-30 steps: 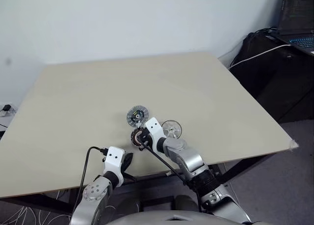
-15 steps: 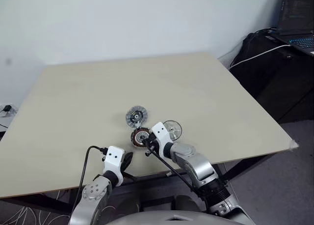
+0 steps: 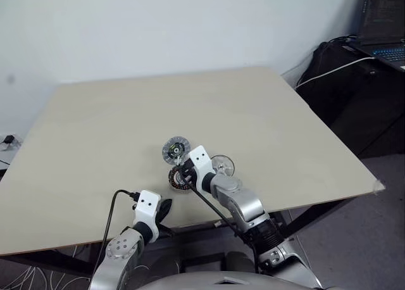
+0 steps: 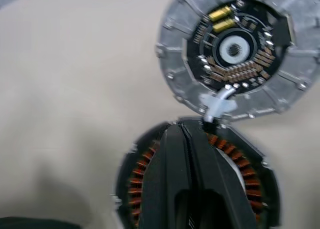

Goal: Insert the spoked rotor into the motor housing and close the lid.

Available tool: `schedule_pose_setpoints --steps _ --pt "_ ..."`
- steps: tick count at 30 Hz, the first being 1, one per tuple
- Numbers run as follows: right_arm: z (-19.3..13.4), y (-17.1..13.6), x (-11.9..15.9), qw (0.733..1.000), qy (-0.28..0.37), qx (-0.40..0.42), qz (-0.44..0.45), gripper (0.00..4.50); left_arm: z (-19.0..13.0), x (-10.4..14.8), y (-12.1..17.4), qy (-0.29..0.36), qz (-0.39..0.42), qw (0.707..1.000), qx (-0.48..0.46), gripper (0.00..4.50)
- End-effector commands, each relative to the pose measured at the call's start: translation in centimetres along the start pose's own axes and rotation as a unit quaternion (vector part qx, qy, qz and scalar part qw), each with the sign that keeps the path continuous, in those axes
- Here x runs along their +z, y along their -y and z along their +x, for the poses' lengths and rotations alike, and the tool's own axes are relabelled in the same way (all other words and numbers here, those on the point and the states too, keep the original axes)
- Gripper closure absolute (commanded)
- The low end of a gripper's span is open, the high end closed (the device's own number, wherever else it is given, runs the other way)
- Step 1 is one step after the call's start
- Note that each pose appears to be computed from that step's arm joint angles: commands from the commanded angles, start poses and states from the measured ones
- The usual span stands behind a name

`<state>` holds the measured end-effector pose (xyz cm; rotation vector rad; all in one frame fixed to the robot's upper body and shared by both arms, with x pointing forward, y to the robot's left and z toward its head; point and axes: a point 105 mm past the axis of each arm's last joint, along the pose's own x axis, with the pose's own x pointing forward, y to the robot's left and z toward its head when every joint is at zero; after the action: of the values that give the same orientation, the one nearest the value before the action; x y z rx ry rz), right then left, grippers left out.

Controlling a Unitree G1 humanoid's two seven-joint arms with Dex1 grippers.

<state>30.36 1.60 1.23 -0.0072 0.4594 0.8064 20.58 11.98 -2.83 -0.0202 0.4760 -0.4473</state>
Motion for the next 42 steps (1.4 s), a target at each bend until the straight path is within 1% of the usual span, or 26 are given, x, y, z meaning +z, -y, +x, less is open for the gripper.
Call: schedule_pose_setpoints --steps 1,10,13,16,21,24,27,29,32,34,36,39,42 --pt "0.1 0.1 0.0 1.000 -0.001 0.001 -0.012 4.46 0.0 1.0 -0.1 0.025 0.001 1.000 0.000 4.50" --pt "-1.0 -0.2 -3.7 0.998 -0.062 0.024 -0.012 4.46 0.0 0.8 -0.3 0.023 -0.001 1.000 0.004 4.50" --pt "-1.3 0.2 -4.0 0.998 -0.063 0.015 -0.014 4.46 0.0 0.7 -0.4 0.021 -0.001 1.000 0.003 4.50" --pt "-1.3 0.7 -3.1 0.999 -0.043 0.003 -0.014 4.46 0.1 0.5 -0.5 0.019 -0.001 1.000 0.003 4.50" --pt "-1.0 1.3 -0.5 1.000 0.006 -0.016 -0.018 4.46 0.2 0.1 -0.8 0.017 0.000 1.000 0.003 4.50" --pt "-1.0 1.5 0.4 0.999 0.026 -0.024 -0.024 4.46 0.2 0.0 -0.9 0.018 0.000 1.000 0.003 4.50" --pt "-1.3 2.2 1.6 0.996 0.059 -0.050 -0.040 4.46 0.2 0.1 -0.9 0.022 0.002 1.000 0.006 4.50" --pt "-2.1 3.0 2.8 0.992 0.093 -0.073 -0.042 4.46 0.2 0.3 -1.0 0.030 0.000 0.999 0.012 4.50" --pt "-3.6 3.6 3.9 0.989 0.129 -0.075 -0.010 4.46 0.2 0.7 -0.9 0.037 0.000 0.999 0.015 4.50" --pt "-5.7 4.6 4.0 0.986 0.141 -0.090 0.003 4.09 0.1 0.9 -0.5 0.039 -0.001 0.999 0.012 4.50" --pt "-7.8 6.1 3.5 0.983 0.140 -0.120 0.008 3.66 0.1 1.1 -0.3 0.039 -0.002 0.999 0.009 4.50" --pt "-9.5 7.5 2.8 0.979 0.133 -0.152 0.021 2.66 0.2 1.2 -0.1 0.039 -0.001 0.999 0.007 4.50" --pt "-12.0 9.8 1.3 0.971 0.122 -0.199 0.057 1.71 0.3 1.4 0.0 0.037 0.001 0.999 -0.003 4.50"
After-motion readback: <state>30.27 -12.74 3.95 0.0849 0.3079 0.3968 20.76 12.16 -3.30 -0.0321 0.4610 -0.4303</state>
